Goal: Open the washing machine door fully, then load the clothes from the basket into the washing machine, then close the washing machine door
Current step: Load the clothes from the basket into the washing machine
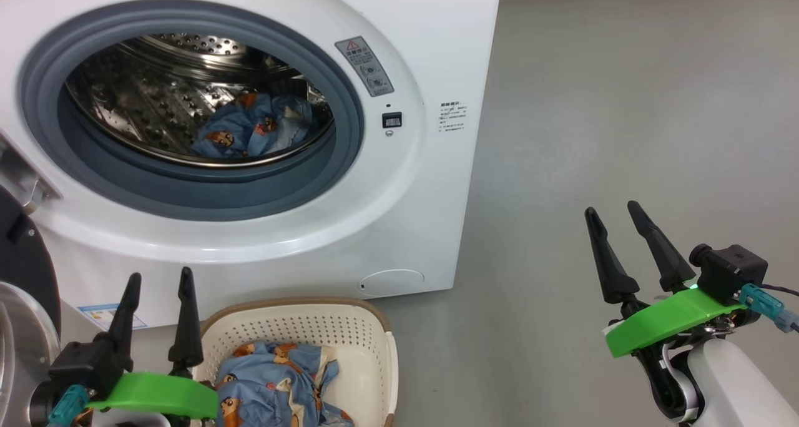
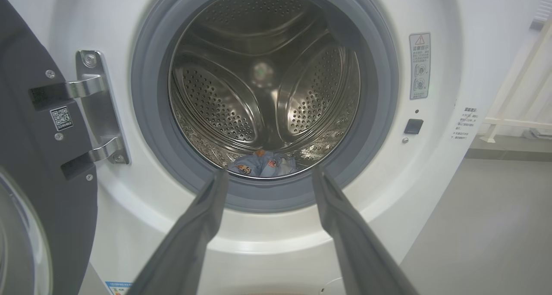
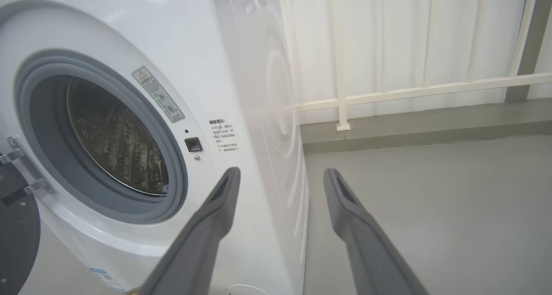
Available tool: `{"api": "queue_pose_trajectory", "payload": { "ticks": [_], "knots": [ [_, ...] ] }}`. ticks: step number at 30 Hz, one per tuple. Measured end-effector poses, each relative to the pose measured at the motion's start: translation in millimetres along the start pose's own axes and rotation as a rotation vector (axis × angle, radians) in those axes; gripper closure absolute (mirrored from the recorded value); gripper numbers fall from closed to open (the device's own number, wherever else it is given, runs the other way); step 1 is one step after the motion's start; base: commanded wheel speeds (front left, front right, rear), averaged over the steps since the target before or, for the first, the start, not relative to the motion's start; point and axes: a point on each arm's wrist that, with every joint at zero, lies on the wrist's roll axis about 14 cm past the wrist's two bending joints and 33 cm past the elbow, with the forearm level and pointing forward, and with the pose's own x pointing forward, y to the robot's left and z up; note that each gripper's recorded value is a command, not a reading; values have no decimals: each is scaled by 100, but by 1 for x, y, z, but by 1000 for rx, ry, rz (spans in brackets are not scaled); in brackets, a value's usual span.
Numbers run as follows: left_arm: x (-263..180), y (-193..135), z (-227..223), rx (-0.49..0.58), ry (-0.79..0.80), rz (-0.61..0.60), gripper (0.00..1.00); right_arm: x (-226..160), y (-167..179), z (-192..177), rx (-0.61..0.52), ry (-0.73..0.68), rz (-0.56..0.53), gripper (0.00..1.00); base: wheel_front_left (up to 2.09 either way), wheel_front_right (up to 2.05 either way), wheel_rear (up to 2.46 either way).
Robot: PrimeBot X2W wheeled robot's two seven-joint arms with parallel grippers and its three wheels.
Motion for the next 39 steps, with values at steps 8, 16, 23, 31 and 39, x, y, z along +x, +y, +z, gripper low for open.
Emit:
{"api": "queue_pose_trajectory", "payload": {
  "ticks": [8,16,23,31,39],
  "knots": [
    [-5,0,-2,-3,5,6,0,-1,-2,1,-9,2,-1,0,0,0,0],
    [-4,-2,-3,-4,8,5,0,-3,-5,-2,-21,12,-5,0,0,0,0],
    [-3,-5,-10,-10,31,-2,0,-3,-7,-6,-20,24,-13,0,0,0,0],
    [-2,-1,-43,-17,143,9,0,-3,-12,-30,-17,91,-23,0,0,0,0],
    [9,-5,-90,-28,287,-9,0,7,-21,-50,-3,137,-44,0,0,0,0]
  ]
}}
